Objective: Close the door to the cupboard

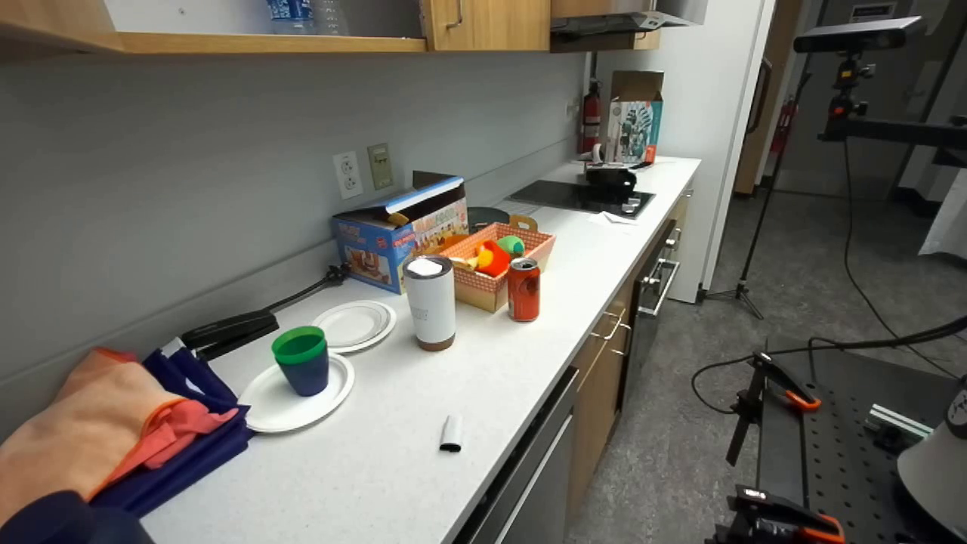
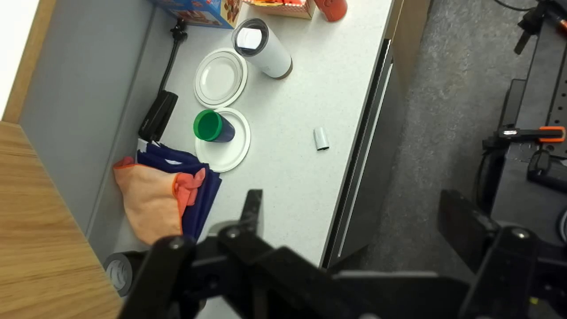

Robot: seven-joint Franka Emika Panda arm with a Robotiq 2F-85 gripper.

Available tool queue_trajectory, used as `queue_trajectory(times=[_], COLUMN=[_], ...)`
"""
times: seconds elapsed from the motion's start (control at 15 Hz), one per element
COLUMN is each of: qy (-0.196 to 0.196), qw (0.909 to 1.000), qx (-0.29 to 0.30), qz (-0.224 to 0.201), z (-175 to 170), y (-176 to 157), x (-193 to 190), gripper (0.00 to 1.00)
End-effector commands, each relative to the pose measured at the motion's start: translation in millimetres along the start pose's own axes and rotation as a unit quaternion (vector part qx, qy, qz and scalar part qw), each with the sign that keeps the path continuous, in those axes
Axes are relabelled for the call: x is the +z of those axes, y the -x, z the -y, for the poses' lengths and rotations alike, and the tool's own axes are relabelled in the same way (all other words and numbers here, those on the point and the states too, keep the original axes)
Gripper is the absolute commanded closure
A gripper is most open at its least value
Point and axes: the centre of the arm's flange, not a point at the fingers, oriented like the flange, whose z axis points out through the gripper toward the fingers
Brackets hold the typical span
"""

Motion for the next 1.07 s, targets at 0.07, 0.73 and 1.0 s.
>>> queue_trajectory(times=[0.07,0.73,1.0], qy=[0.000,0.000,-0.007], qw=[1.0000,0.9998,0.9933], qx=[0.000,-0.018,-0.109], qz=[0.000,-0.006,-0.037], z=[0,2,5], y=[0,2,28], x=[0,-4,-20], gripper=[0.00,0.00,0.00])
